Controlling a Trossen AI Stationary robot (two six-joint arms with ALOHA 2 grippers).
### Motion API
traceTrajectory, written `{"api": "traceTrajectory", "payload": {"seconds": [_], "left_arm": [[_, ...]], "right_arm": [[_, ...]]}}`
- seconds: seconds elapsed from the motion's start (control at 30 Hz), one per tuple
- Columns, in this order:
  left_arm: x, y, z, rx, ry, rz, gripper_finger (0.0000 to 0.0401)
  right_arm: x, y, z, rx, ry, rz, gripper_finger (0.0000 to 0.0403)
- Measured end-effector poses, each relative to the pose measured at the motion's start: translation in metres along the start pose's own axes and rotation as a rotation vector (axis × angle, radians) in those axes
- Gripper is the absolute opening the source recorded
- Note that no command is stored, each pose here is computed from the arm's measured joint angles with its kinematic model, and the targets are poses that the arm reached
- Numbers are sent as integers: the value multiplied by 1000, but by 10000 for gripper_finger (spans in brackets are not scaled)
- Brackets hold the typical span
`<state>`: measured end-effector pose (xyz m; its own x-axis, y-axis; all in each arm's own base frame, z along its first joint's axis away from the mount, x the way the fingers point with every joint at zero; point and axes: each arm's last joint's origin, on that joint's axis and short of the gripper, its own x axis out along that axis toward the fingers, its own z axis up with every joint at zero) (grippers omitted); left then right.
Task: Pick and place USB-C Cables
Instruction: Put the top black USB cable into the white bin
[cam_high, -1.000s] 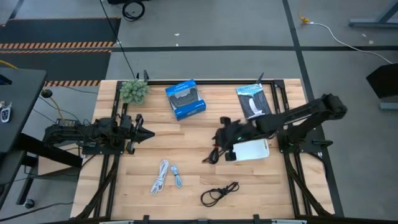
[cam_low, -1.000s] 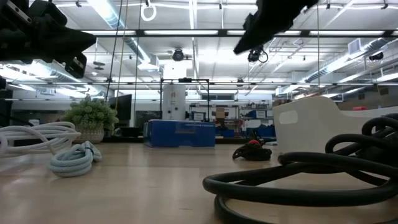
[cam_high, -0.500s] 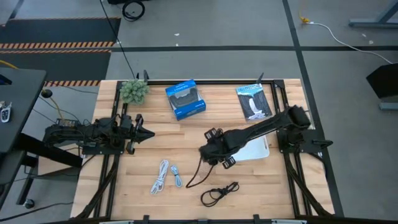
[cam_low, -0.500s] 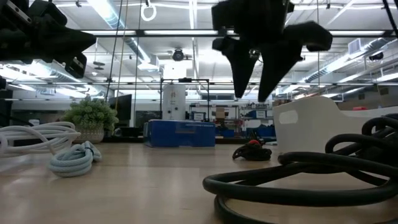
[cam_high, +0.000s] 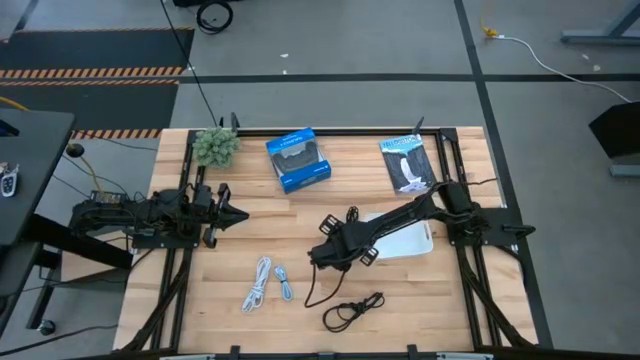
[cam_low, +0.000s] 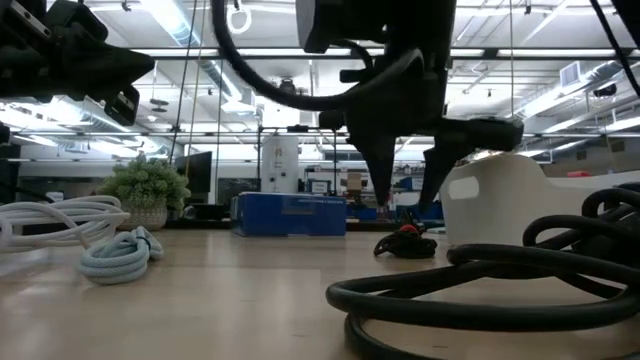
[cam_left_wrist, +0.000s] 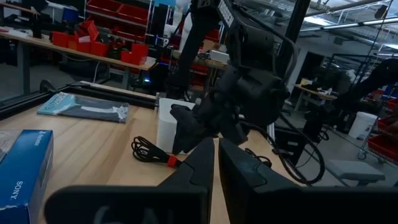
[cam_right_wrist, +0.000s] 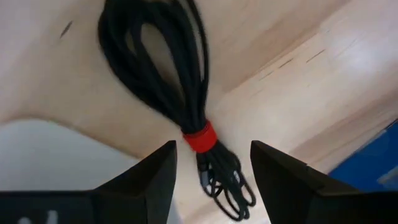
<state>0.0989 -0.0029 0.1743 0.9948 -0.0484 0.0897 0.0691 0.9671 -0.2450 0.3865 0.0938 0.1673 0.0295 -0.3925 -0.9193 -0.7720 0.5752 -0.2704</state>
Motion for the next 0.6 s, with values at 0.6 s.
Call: {"api": "traceTrajectory", "payload": {"seconds": [0.6], "left_arm": [[0, 0, 0, 0, -4, -1, 30]], "right_arm": [[16, -15, -27, 18, 173, 52, 210]]}}
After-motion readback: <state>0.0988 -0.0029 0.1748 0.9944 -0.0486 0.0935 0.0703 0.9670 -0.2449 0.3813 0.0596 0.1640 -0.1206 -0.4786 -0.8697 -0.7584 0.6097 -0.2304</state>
